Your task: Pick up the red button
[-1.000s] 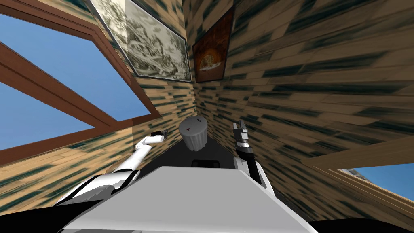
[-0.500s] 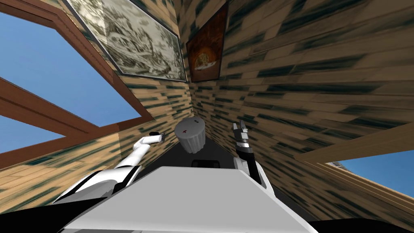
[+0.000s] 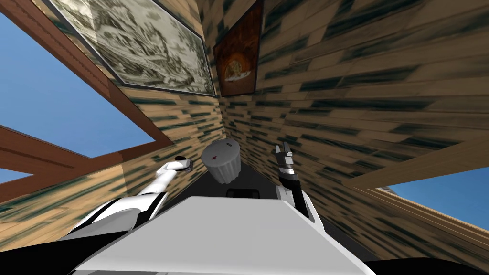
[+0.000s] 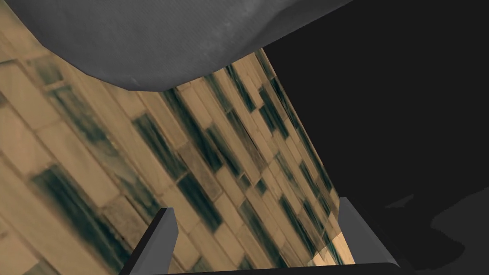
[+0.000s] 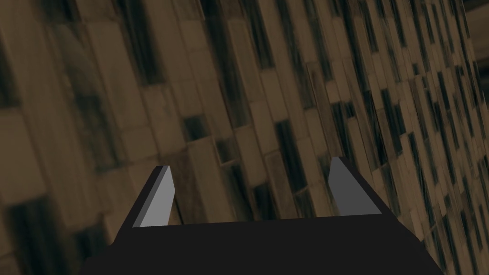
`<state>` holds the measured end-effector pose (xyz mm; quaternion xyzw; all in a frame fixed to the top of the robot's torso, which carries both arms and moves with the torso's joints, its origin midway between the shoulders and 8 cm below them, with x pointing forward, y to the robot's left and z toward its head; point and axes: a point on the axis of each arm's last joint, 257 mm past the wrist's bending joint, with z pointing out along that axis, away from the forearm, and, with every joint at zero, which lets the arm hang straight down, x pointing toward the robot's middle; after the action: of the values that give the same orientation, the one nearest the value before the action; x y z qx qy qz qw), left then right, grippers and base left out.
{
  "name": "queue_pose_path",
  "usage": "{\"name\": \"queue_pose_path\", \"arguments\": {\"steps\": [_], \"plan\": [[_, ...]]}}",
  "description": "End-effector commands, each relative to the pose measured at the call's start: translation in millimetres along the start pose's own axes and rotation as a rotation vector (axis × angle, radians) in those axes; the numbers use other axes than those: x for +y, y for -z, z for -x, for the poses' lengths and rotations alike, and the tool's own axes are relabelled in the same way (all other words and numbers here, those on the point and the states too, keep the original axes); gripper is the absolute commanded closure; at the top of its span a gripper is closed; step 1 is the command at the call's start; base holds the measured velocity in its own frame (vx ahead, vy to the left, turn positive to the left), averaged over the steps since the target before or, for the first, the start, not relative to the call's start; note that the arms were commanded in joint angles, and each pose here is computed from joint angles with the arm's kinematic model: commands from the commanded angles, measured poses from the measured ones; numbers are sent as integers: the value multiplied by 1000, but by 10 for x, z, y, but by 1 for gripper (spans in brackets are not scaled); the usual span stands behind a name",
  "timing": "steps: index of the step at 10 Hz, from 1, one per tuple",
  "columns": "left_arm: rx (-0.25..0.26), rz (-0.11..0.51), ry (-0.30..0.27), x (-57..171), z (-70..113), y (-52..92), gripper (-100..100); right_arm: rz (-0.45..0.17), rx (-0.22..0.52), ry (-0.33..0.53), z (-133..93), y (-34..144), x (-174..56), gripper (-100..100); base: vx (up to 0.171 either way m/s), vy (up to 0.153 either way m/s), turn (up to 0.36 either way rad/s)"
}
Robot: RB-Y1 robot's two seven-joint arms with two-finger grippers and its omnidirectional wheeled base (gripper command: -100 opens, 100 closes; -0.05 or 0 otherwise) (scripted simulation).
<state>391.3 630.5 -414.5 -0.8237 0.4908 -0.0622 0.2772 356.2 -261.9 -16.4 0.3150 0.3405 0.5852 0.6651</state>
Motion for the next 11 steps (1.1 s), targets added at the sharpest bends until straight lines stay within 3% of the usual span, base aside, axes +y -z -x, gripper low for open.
{"name": "queue_pose_path", "arguments": {"steps": [1, 3, 5, 7, 8, 10, 11], "plan": [[-4, 60, 32, 116, 52, -16, -100, 0, 0, 0, 0, 0, 0, 0, 86, -30, -132], [-12, 77, 38, 197, 93, -41, -100, 0, 0, 0, 0, 0, 0, 0, 57, -9, -31], [-15, 134, 67, 345, 129, -57, -100, 0, 0, 0, 0, 0, 0, 0, 59, -11, -115], [-10, 229, 113, 586, 123, -61, -100, 0, 0, 0, 0, 0, 0, 0, 120, -18, -179], [-13, 237, 115, 621, 137, -67, -100, 0, 0, 0, 0, 0, 0, 0, 112, -15, -63], [0, 317, 151, 834, 72, -55, -100, 0, 0, 0, 0, 0, 0, 0, 114, -28, -136], [-1, 320, 152, 849, 77, -56, -100, 0, 0, 0, 0, 0, 0, 0, 89, -14, -60]]}}
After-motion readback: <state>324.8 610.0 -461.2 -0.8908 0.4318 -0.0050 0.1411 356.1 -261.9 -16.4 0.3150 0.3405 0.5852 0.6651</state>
